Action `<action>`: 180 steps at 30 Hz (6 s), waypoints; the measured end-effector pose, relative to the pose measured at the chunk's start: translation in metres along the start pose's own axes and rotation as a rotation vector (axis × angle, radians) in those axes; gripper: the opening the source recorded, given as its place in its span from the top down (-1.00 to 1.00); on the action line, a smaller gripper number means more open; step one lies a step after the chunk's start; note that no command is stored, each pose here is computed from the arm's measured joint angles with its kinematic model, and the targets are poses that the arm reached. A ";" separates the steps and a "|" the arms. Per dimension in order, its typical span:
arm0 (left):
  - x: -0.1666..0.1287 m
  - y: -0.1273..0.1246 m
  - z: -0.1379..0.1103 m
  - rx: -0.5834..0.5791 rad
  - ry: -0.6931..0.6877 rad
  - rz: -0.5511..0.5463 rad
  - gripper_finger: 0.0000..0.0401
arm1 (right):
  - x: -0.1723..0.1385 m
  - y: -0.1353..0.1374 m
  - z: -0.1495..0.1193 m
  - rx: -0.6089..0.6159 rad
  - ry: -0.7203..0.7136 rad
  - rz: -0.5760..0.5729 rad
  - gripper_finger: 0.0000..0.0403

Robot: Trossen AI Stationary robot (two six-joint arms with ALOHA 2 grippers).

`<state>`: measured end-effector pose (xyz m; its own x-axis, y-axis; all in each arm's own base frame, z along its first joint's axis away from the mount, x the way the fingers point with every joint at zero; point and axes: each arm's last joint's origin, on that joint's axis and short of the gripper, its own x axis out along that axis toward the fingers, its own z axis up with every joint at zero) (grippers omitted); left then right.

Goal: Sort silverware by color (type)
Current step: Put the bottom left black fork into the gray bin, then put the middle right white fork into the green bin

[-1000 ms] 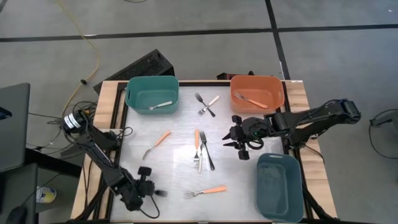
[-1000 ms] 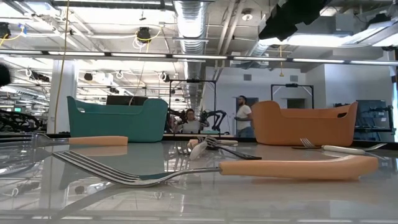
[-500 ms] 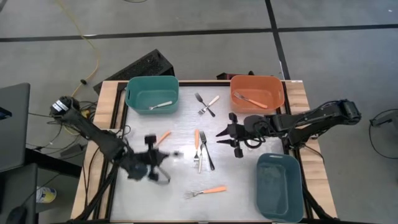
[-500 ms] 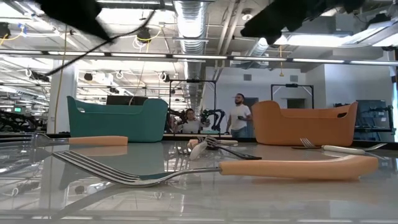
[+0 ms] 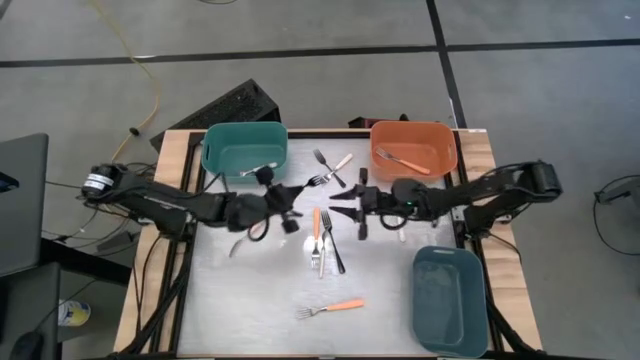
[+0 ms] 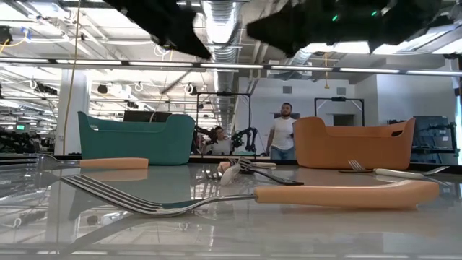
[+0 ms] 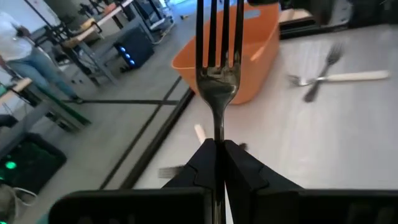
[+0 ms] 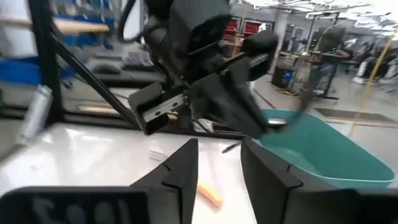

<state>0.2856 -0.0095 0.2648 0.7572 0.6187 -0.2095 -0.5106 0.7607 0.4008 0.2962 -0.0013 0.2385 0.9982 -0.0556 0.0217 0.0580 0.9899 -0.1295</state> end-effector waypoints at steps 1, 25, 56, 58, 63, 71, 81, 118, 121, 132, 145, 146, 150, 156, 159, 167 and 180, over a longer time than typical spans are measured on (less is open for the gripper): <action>0.008 0.002 -0.002 0.017 0.000 0.009 0.99 | 0.004 -0.002 -0.004 -0.017 0.004 -0.009 0.22; 0.051 0.004 -0.010 0.100 -0.092 0.050 1.00 | 0.015 -0.039 -0.002 0.045 -0.115 -0.380 -0.37; 0.004 0.018 -0.009 0.186 0.059 -0.152 0.12 | -0.060 -0.029 0.074 0.050 0.082 -0.458 0.90; 0.000 0.031 -0.009 0.147 0.060 -0.282 0.10 | -0.086 -0.029 0.094 0.110 0.126 -0.408 0.90; -0.001 0.044 -0.009 0.140 -0.048 -0.661 0.09 | -0.138 -0.022 0.106 0.335 0.284 -0.201 0.90; 0.014 0.038 -0.007 0.203 -0.150 -0.652 0.09 | -0.165 0.000 0.081 0.556 0.647 -0.020 0.90; 0.011 0.041 -0.005 0.000 -0.087 -0.644 0.09 | -0.179 0.025 0.078 0.790 0.880 0.273 0.89; 0.009 0.038 -0.003 0.037 -0.132 -0.700 0.09 | -0.182 0.120 -0.018 0.929 1.508 -0.266 0.87; 0.009 0.038 -0.002 0.020 -0.127 -0.694 0.09 | -0.183 0.118 -0.017 0.908 1.515 -0.252 0.78; 0.009 0.039 -0.003 -0.018 -0.106 -0.672 0.09 | -0.190 0.106 -0.005 0.983 1.497 -0.206 0.35; 0.009 0.038 -0.007 0.114 -0.107 -0.687 0.09 | -0.179 0.079 0.067 1.053 1.145 -0.050 0.10; 0.009 0.038 -0.008 0.116 -0.098 -0.690 0.09 | -0.176 0.075 0.070 1.024 1.096 -0.067 0.12; 0.008 0.037 -0.012 0.129 -0.060 -0.703 0.09 | -0.158 0.056 0.071 0.909 0.974 -0.181 0.16; 0.008 0.037 -0.018 0.157 -0.004 -0.710 0.09 | -0.134 0.019 0.052 0.785 1.028 -0.387 0.11; 0.007 0.042 -0.021 0.140 0.047 -0.693 0.09 | -0.120 0.002 0.040 0.748 1.076 -0.457 0.04; 0.005 0.047 -0.028 0.070 0.151 -0.693 0.09 | -0.085 -0.026 -0.005 0.639 1.294 -0.586 -0.12; 0.004 0.046 -0.030 0.027 0.187 -0.713 0.09 | -0.075 -0.030 -0.069 0.596 1.478 -0.608 -0.13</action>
<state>0.2524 0.0338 0.2554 0.8185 0.0009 -0.5745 0.0914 0.9871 0.1317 0.2203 -0.0363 0.1722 0.0181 -0.1404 -0.9899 0.7370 0.6709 -0.0816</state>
